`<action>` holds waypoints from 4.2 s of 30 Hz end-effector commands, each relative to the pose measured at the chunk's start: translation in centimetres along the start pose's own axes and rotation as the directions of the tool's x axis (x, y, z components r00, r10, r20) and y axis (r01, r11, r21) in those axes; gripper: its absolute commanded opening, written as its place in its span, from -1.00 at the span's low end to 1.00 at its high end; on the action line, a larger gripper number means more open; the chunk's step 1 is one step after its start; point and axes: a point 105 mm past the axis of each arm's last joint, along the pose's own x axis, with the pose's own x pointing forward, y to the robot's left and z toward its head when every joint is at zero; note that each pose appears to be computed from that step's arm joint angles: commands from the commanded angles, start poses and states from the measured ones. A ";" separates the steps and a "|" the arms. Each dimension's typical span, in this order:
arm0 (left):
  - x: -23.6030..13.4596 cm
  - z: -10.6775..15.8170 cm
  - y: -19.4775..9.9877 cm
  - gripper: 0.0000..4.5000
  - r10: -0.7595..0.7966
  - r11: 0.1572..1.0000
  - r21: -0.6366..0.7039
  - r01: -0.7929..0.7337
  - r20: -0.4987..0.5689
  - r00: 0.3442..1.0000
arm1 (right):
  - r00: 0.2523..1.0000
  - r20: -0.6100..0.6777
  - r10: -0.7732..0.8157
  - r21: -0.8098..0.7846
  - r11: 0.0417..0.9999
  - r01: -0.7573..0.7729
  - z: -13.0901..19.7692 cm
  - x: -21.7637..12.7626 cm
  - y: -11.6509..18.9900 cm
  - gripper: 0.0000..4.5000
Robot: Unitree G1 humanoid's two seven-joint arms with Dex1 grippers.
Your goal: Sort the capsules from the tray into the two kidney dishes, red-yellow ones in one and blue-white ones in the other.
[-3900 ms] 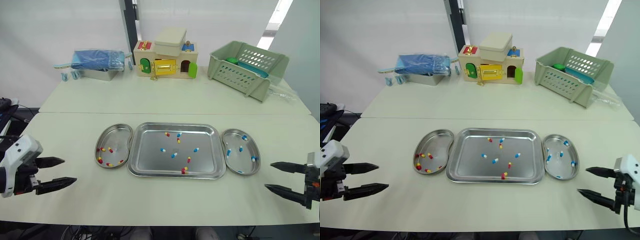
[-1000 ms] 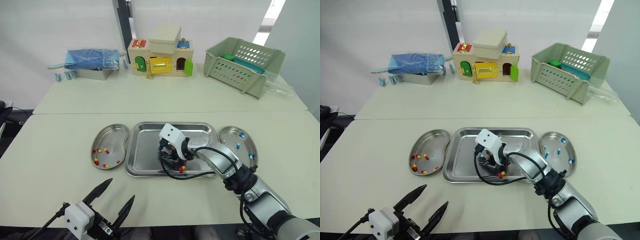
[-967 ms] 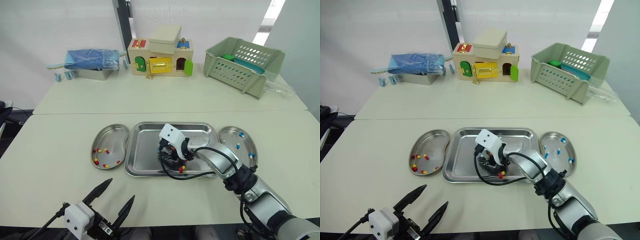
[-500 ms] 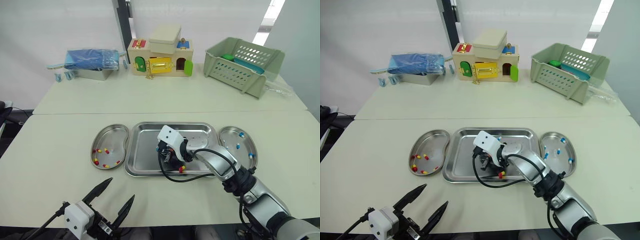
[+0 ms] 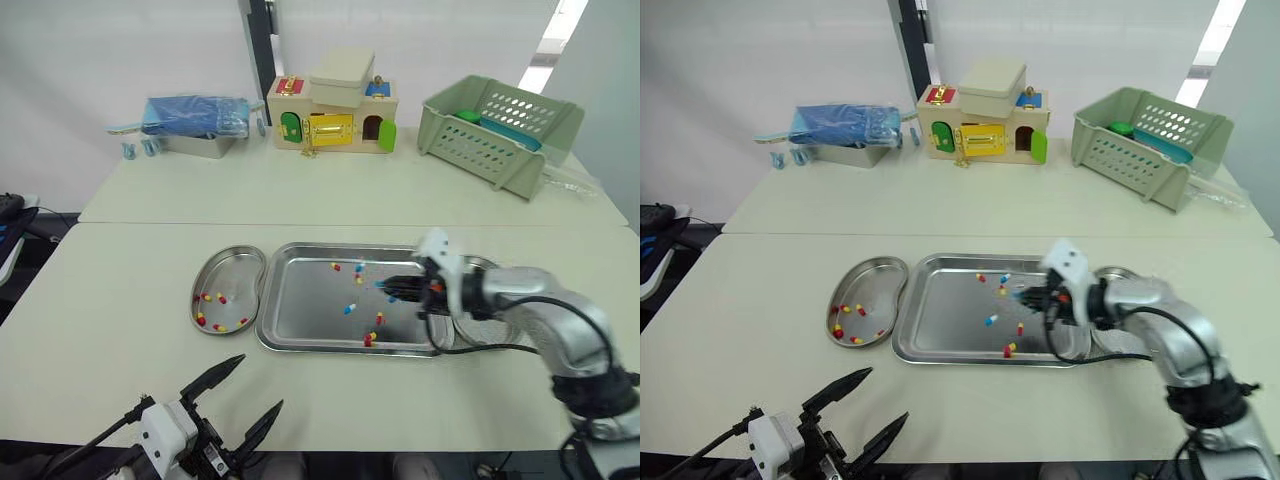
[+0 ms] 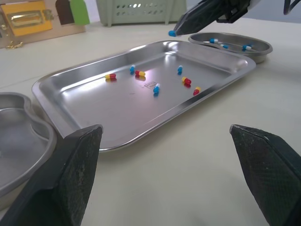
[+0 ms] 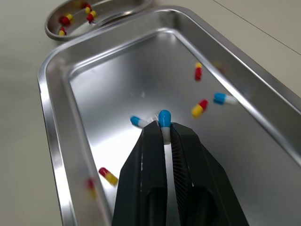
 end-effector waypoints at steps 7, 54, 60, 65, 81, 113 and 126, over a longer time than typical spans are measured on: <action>0.5 0.9 -0.5 1.00 -0.181 0.983 0.027 0.179 0.043 0.983 | 0.978 -0.012 -0.209 0.000 0.978 0.209 -1.9 -7.6 -3.0 -0.99; -0.2 0.9 3.5 1.00 0.003 0.999 0.048 0.001 -0.070 0.998 | 0.955 0.282 -0.089 -0.036 0.994 0.103 -8.2 -9.1 7.4 0.98; -0.7 1.3 4.6 1.00 0.025 0.997 0.080 -0.016 -0.113 0.993 | 0.948 0.299 -0.105 0.017 0.994 0.105 -9.5 -7.9 9.8 0.98; -0.6 1.9 6.1 1.00 -0.035 0.994 0.091 0.052 -0.176 0.984 | 0.942 0.308 -0.133 0.018 0.991 0.134 -9.6 -7.3 9.5 0.98; 10.1 6.0 12.8 1.00 -0.407 0.855 0.158 0.493 -0.383 0.829 | 0.932 0.324 -0.162 -0.004 0.985 0.172 -8.8 -6.3 10.0 0.98; 22.9 2.3 13.0 0.04 -0.477 0.712 0.199 0.673 -0.566 0.672 | 0.928 0.310 -0.206 0.044 0.978 0.203 -10.2 -5.6 11.3 1.00; 24.0 1.8 12.9 0.04 -0.447 0.774 0.156 0.614 -0.553 0.703 | 0.925 0.316 -0.210 0.051 0.977 0.205 -9.8 -5.1 11.7 1.00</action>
